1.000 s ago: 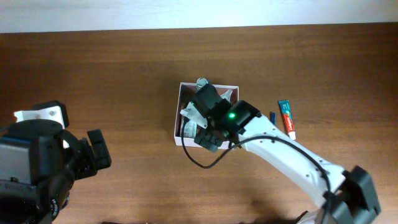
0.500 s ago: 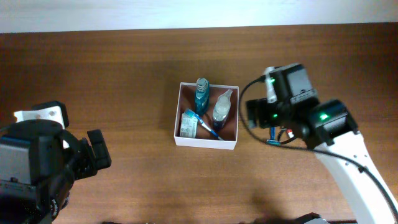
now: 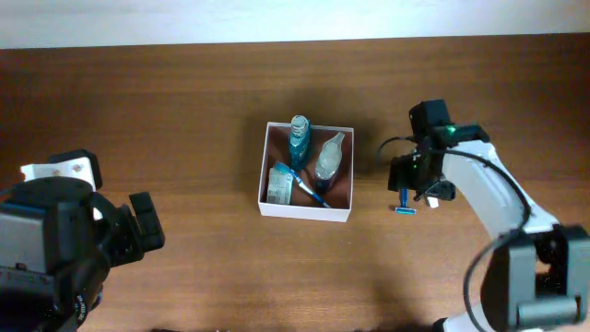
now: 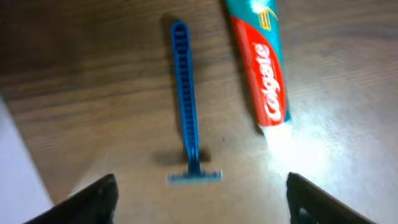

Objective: Pack container
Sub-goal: 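Lower the right gripper onto the blue razor and grasp it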

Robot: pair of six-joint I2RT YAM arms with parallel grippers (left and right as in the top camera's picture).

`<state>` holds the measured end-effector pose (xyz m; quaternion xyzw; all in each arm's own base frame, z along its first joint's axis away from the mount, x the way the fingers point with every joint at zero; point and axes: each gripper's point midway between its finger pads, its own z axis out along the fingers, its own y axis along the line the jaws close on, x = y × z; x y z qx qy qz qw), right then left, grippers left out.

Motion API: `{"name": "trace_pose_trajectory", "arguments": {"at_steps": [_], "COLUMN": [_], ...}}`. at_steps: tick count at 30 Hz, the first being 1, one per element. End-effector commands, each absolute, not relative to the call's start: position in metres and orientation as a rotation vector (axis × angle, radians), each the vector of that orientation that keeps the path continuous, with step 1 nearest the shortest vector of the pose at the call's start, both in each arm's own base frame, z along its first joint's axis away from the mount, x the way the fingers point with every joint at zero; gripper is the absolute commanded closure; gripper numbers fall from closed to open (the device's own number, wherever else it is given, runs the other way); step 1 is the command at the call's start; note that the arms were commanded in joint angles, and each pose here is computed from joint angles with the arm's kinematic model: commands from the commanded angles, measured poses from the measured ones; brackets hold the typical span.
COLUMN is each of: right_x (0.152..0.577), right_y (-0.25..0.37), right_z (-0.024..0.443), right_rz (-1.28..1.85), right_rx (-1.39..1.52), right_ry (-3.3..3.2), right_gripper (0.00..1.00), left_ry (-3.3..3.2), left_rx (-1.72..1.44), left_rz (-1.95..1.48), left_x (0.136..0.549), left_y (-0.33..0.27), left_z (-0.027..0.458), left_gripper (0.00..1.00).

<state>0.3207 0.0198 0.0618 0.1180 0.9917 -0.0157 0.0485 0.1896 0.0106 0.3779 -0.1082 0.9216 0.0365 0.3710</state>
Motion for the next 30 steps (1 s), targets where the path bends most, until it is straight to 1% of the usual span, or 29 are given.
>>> {"name": "trace_pose_trajectory", "arguments": {"at_steps": [1,5,7,9,11,17,19,20,22,25,26,27,29,30], "right_x": [0.327,0.337,0.338,0.337,0.336,0.330,0.329,0.329,0.329,0.328,0.327,0.326,0.324,0.323], "right_y": [0.026,0.032,0.033,0.033,0.033,0.032,0.031,0.031,0.031,0.032,0.032,0.032,0.032,0.031], "right_z": [0.041,0.027,0.022,0.016,0.011,-0.003,-0.009,-0.011,-0.011,-0.011,-0.011,-0.011,-0.008,-0.006], "right_rz": [0.005,0.060,0.062,0.065,0.062,0.061,0.063,0.065,0.066,0.068,0.067,0.066,0.063,0.062], "right_rx": [0.397,0.412,0.433,0.459,0.460,0.458,0.463,0.462,0.463,0.462,0.464,0.463,0.464,0.459], "right_ry": [3.051,3.044,3.046,3.050,3.053,3.043,3.032,3.028,3.030,3.031,3.037,3.041,3.048,3.053], "right_gripper": [0.24,0.28,0.32,0.34,0.39,0.41,0.45,0.49,0.62,0.68,0.81,0.87,0.95,0.96], "left_ry": [2.347,2.347,2.347,2.347,2.347,2.347,2.347,2.347,2.347,2.346,2.347,2.346,2.346,2.347], "left_rx": [-0.282,-0.282,-0.282,-0.282,-0.282,-0.282,-0.282,-0.282,-0.282,-0.282,-0.282,-0.282,-0.282,-0.282], "left_rz": [0.111,0.111,0.111,0.111,0.111,0.111,0.111,0.111,0.111,0.111,0.111,0.111,0.111,0.111], "left_x": [0.189,0.189,0.189,0.189,0.189,0.189,0.189,0.189,0.189,0.189,0.189,0.189,0.189,0.189], "left_y": [0.014,0.014,0.014,0.014,0.014,0.014,0.014,0.014,0.014,0.014,0.014,0.014,0.014,0.014], "left_z": [0.382,0.382,0.382,0.382,0.382,0.382,0.382,0.382,0.382,0.382,0.382,0.382,0.382,0.382], "left_gripper": [0.00,0.00,0.01,0.01,0.01,0.01,0.00,0.01,0.01,0.01,0.01,0.01,0.01,0.01]}}
